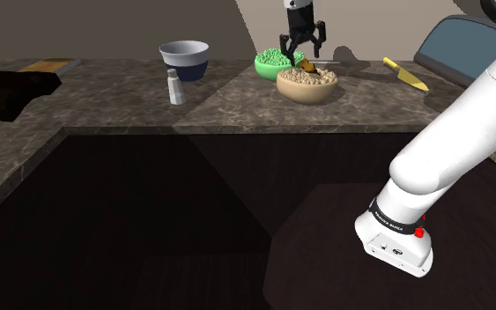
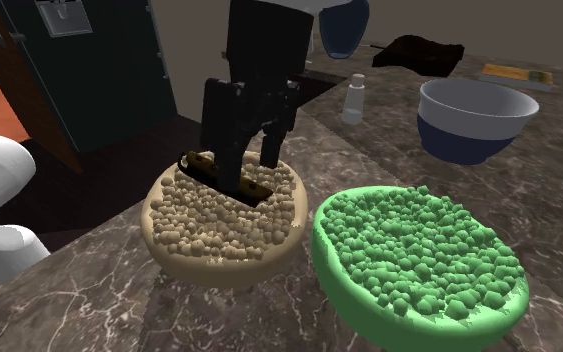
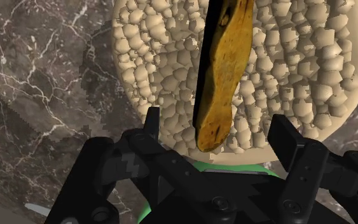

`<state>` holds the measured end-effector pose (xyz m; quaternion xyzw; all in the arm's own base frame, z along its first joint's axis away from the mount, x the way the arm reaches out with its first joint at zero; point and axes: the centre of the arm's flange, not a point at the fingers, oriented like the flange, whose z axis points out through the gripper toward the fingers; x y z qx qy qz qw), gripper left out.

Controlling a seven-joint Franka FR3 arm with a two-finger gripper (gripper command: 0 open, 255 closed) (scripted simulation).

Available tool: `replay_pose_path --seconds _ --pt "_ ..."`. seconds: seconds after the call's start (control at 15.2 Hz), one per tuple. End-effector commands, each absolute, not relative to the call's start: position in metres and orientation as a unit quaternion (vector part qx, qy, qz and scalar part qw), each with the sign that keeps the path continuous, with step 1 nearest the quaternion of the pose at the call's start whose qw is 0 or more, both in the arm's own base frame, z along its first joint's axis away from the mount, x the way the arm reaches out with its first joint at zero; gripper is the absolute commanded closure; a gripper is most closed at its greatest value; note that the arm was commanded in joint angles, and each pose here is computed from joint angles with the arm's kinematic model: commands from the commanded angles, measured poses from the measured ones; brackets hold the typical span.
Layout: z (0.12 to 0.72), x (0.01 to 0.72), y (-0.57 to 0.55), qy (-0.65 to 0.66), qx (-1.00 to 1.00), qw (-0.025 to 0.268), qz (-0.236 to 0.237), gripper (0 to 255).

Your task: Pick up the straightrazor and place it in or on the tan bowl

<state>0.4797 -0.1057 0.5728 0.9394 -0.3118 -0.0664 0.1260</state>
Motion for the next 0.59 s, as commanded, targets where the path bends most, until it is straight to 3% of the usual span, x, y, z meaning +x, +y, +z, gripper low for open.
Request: replay_pose_path --seconds 0.0,0.53 --pt "0.573 0.480 -0.106 -0.312 0.939 0.126 -0.066 0" --pt "0.621 0.490 -0.096 -0.312 0.939 0.126 -0.066 0"
